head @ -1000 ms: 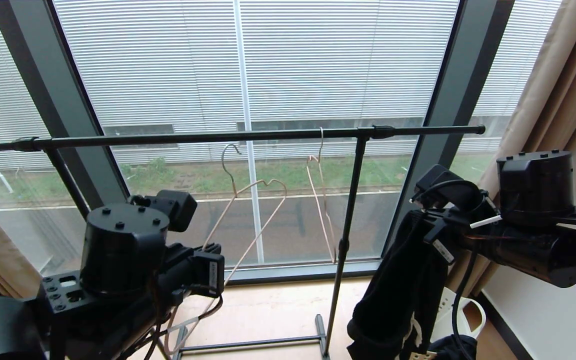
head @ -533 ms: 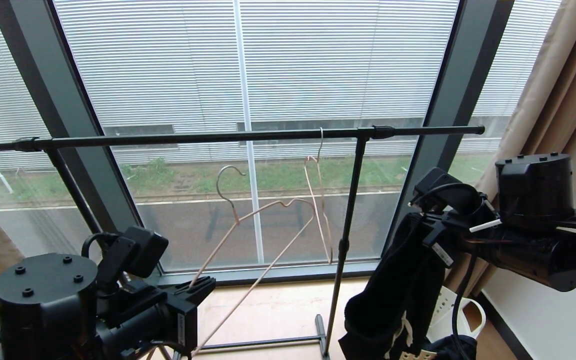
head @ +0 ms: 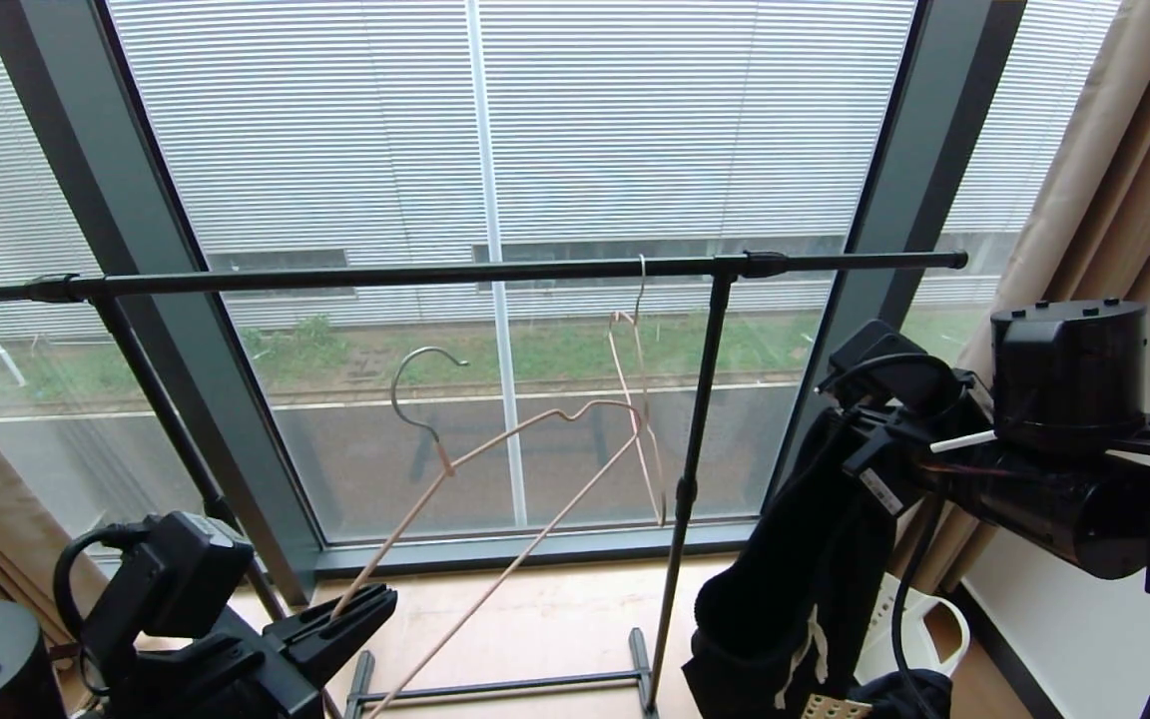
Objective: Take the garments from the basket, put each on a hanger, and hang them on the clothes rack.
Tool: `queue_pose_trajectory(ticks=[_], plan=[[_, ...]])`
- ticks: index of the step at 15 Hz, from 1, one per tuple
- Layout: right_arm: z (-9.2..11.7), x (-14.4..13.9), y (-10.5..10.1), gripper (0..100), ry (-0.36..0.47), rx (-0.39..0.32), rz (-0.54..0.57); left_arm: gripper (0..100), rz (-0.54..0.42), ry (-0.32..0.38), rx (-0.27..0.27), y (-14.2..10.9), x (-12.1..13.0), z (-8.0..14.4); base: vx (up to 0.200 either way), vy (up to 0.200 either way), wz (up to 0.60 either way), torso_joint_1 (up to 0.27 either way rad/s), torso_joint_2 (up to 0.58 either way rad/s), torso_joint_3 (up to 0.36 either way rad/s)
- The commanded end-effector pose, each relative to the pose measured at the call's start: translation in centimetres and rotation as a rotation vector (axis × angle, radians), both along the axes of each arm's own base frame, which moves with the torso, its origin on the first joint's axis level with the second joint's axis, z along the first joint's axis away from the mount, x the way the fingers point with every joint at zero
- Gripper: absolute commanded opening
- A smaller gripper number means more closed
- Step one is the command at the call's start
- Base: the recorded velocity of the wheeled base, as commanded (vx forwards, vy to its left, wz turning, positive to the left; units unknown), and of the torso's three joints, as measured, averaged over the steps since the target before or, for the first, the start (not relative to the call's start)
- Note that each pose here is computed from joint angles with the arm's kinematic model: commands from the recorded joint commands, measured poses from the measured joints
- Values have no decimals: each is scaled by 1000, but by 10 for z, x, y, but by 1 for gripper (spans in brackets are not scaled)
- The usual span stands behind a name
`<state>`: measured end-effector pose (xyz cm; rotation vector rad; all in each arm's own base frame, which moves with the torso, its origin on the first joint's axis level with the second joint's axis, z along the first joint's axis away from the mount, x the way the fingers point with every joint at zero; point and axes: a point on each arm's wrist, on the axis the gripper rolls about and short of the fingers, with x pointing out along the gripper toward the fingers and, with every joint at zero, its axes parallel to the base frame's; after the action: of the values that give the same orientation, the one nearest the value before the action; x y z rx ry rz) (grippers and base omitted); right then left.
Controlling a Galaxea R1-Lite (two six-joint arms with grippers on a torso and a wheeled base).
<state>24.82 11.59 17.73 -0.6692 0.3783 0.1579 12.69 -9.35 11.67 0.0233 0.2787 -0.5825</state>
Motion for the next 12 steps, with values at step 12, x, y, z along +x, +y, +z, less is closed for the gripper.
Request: queue_pose_trajectory(ticks=[12], plan=[[4, 11, 4, 0, -27, -1, -50, 0, -264, -54, 39, -2, -22, -3, 0, 0, 0, 0, 0, 0]])
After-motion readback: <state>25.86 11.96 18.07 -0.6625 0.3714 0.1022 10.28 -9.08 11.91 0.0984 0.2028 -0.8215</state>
